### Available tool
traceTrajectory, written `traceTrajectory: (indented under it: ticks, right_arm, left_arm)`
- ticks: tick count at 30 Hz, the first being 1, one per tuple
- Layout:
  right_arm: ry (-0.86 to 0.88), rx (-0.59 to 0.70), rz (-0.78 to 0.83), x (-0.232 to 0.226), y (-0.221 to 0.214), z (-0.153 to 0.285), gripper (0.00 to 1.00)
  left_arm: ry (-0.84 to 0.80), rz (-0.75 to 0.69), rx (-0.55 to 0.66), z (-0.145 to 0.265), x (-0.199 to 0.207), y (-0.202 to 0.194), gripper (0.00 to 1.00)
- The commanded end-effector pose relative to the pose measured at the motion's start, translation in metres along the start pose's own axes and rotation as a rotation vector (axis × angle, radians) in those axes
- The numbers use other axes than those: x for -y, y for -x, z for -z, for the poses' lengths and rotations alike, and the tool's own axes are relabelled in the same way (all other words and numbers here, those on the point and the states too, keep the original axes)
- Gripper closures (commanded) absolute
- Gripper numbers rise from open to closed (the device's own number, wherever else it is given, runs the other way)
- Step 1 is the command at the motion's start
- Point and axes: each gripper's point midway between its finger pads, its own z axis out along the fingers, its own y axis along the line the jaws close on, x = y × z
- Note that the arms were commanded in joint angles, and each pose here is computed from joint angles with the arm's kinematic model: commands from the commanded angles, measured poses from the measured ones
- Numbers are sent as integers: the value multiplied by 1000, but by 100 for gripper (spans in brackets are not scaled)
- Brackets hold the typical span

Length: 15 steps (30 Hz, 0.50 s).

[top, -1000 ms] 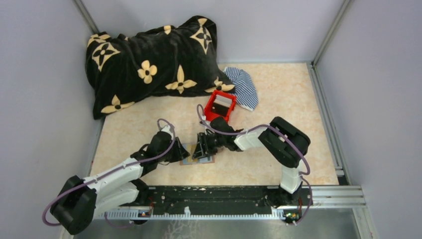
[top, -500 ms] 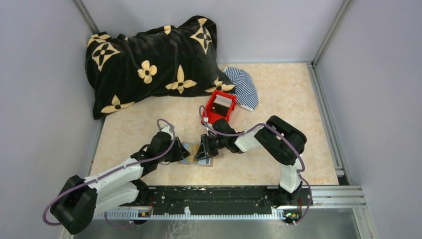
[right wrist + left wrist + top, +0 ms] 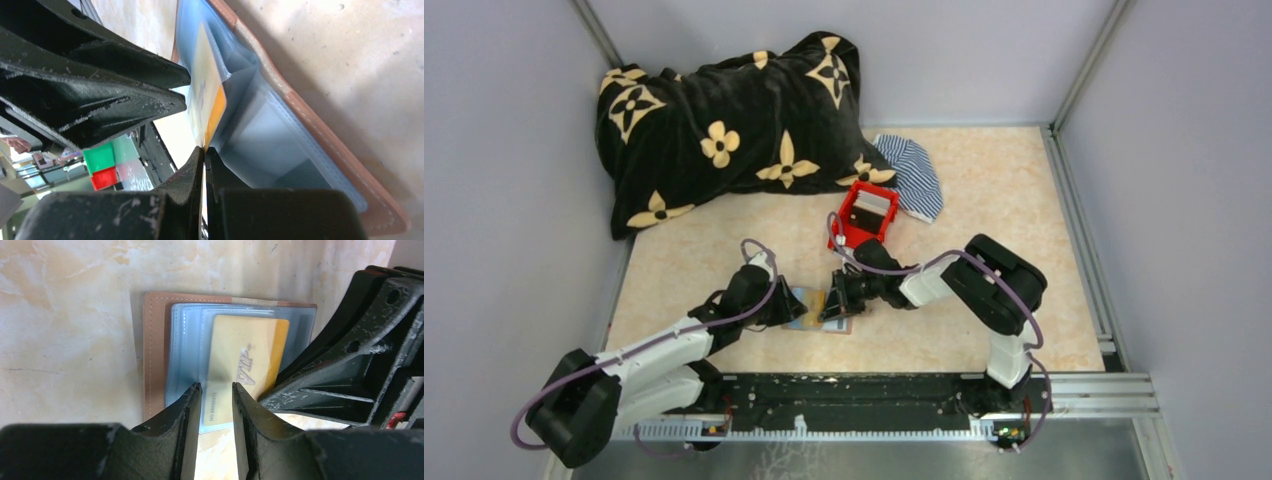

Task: Take the credit cards out of the card holder

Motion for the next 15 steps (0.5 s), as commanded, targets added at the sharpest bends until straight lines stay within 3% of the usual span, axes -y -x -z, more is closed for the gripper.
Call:
traceTrajectory:
  ticks: [1,14,15]
  right_arm:
    - [-8,46,57,-5,9,16,100]
    - [-48,43,59,4,8,25,100]
    - [-49,40,57,5,7,24,96]
  left_arm:
    - [81,-16,-50,-1,-20,-14,63]
    - [75,-20,-44,-4,-16,-10,64]
    - [71,-20,-43,-4,-14,-9,63]
